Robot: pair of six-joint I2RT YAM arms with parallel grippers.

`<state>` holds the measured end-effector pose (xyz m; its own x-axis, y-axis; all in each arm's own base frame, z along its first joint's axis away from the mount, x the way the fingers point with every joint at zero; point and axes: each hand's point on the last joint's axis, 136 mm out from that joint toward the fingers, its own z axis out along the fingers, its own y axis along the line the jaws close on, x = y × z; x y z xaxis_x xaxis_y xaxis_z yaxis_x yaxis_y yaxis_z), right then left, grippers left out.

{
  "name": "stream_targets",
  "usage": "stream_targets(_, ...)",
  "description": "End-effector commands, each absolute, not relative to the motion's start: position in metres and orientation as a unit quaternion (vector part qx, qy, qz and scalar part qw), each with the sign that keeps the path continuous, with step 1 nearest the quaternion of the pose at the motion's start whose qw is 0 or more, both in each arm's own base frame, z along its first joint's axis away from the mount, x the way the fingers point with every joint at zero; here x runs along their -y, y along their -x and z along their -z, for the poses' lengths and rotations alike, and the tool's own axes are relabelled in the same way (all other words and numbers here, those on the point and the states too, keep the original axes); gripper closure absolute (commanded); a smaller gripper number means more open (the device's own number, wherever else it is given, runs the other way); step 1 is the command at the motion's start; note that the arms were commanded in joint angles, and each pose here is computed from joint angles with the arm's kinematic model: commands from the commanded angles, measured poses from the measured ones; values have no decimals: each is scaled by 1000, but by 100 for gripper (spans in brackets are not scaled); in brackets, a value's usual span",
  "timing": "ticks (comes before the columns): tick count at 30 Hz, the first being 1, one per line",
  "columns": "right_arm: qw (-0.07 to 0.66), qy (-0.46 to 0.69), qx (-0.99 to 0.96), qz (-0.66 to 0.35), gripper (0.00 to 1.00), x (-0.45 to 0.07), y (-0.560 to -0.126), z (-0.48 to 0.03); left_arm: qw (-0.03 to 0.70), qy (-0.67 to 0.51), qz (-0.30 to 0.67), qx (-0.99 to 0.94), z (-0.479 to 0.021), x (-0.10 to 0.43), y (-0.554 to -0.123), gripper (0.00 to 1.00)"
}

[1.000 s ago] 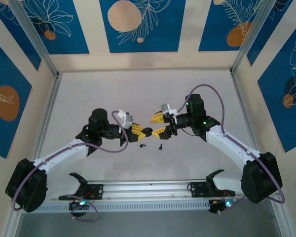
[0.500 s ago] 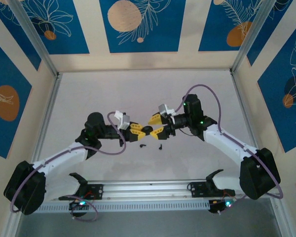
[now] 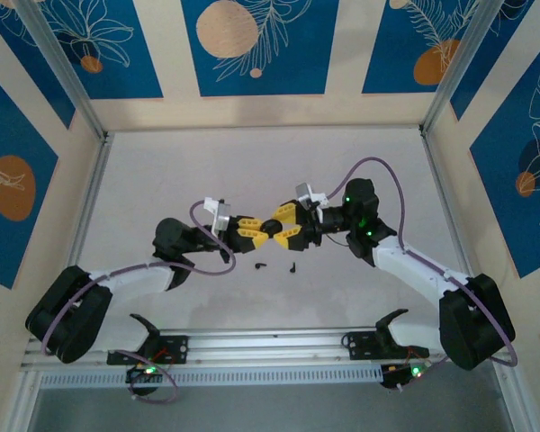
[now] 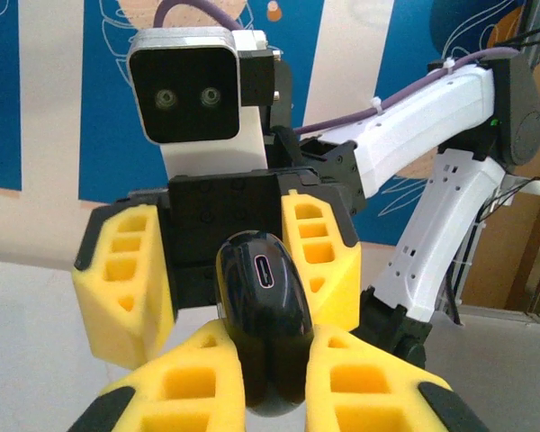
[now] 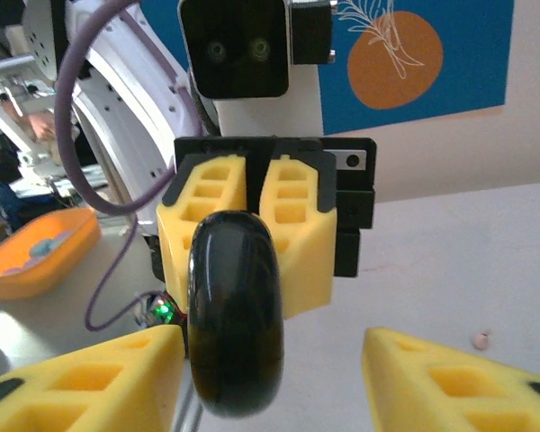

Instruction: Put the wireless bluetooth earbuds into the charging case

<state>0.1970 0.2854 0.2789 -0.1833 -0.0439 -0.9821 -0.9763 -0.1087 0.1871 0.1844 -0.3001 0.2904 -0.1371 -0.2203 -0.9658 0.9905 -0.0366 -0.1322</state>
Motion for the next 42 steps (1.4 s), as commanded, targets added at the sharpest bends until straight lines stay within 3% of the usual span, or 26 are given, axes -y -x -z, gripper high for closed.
stream_targets(1, 423, 493, -509, -565, 54, -286, -191, -288, 539, -420, 594, -424, -313, 298, -173, 88)
stream_targets(8, 419, 509, -498, -563, 79, -284, -184, -290, 549, -416, 586, -427, -309, 295, -174, 82)
stream_targets(15, 421, 543, -520, -508, 84, -273, -172, -279, 560, -432, 521, -478, -280, 295, -185, 52)
stream_targets(20, 439, 579, -562, -395, 85, -263, -180, -256, 539, -479, 446, -529, -255, 288, -183, 42)
stream_targets(30, 375, 655, -592, -284, 85, -270, -179, -222, 494, -540, 382, -564, -244, 273, -165, 37)
stream_targets(42, 339, 700, -558, -289, 85, -303, -164, -217, 453, -563, 386, -573, -234, 281, -158, 41)
